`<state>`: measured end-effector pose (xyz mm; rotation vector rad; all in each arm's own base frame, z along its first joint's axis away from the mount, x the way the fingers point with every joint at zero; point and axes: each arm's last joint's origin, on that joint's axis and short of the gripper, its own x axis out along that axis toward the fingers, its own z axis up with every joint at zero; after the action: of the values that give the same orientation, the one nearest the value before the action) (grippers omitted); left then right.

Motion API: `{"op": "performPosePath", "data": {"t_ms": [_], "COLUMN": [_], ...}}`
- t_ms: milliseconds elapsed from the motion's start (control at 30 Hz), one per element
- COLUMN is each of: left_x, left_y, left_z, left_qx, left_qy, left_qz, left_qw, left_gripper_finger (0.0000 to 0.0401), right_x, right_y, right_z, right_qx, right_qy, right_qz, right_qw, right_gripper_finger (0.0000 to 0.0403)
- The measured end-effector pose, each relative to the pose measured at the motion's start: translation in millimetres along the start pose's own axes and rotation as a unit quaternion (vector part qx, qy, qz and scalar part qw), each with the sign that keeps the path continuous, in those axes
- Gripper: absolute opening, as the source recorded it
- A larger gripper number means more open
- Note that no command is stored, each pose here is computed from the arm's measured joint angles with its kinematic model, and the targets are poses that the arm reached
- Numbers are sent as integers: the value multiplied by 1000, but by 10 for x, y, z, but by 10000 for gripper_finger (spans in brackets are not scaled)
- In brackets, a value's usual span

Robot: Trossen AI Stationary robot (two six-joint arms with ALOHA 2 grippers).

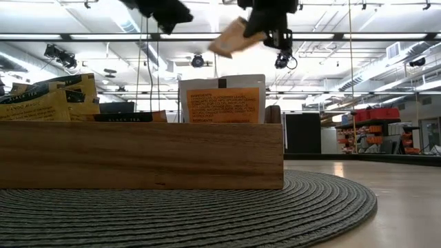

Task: Pick & Place Tea
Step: Put the orange tea bag into the middle section of the wooden organizer

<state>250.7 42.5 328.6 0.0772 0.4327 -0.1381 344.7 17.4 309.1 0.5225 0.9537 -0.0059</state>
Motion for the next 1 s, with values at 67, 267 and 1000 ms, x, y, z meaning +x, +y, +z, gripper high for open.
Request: {"op": "performPosePath", "data": {"t_ms": [67,267,1000], "left_x": [72,363,710], "left_y": [28,11,-45], "left_z": [98,222,155], "left_qx": [10,16,-24], "left_qy": [-3,15,48], "left_qz": [-2,-53,-67], "left_qw": [1000,998,996], "left_gripper_finger": [116,170,150], "right_x": [44,66,-17], "right_y": [-10,-5,64], "right_z": [0,36,143], "right_qx": [9,28,-12], "right_qy": [5,-15,-56], "right_qz": [-4,-8,1], "right_qw": [1000,999,998], "right_gripper_finger": [0,0,0]}}
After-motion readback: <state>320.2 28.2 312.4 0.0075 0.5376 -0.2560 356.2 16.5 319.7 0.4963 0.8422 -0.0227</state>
